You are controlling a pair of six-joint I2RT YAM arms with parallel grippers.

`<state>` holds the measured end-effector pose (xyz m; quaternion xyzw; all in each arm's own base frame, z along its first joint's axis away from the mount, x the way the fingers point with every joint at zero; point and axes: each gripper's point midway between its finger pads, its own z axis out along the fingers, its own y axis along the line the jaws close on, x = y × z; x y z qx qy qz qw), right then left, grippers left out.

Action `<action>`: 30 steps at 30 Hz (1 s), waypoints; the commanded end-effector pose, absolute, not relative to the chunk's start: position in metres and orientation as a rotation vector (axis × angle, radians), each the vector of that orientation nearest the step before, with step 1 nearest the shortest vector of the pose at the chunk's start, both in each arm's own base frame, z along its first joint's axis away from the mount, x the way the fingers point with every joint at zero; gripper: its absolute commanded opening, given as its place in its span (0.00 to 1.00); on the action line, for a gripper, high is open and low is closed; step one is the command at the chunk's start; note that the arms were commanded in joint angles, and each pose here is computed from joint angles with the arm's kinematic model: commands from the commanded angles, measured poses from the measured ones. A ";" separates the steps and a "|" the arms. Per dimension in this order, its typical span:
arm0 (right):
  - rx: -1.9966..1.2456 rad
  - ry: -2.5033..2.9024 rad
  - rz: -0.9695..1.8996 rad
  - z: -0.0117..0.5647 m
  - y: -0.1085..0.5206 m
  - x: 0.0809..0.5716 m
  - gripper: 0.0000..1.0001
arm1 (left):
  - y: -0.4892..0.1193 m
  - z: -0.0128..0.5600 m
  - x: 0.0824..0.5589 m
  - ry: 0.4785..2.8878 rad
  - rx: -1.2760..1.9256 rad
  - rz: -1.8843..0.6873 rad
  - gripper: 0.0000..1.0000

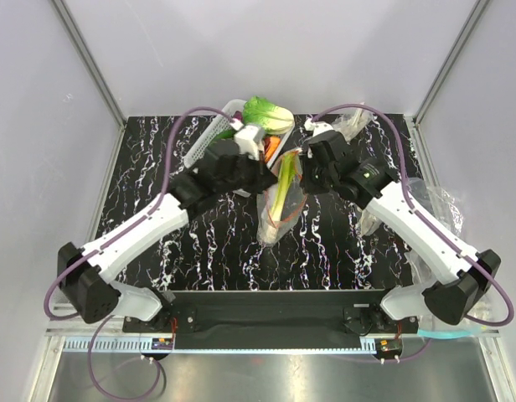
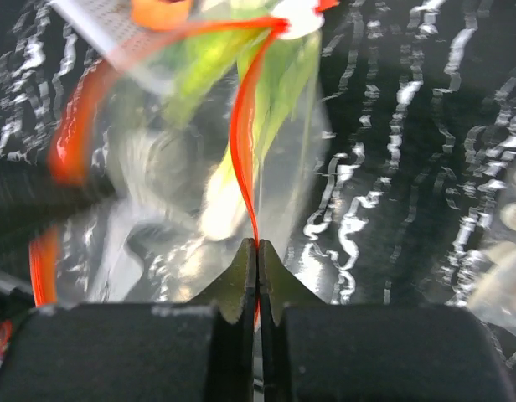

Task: Place the food in the zip-top bag and seal the zipper
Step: Adjust the zipper food storage bag at the center of the board.

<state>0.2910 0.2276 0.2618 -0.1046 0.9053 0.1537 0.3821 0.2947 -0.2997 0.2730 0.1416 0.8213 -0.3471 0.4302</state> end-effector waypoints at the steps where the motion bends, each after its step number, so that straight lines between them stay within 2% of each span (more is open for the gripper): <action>1: -0.161 2.215 0.268 0.289 0.187 0.295 0.00 | -0.357 0.304 0.274 1.952 0.501 -0.978 0.00; 5: -0.084 2.206 0.261 0.290 0.160 0.298 0.00 | -0.358 0.283 0.274 1.994 0.509 -0.956 0.00; 10: -0.133 2.242 0.347 0.279 0.182 0.301 0.00 | -0.320 0.277 0.291 1.998 0.413 -0.930 0.00; 19: -0.188 2.290 0.288 0.254 0.181 0.306 0.00 | -0.339 0.247 0.299 2.059 0.449 -0.963 0.00; 24: -0.175 2.282 0.197 0.254 0.167 0.308 0.00 | -0.344 0.254 0.301 2.043 0.458 -0.974 0.08; 30: -0.088 2.245 0.053 0.280 0.133 0.302 0.00 | -0.370 0.265 0.293 2.014 0.512 -1.064 0.17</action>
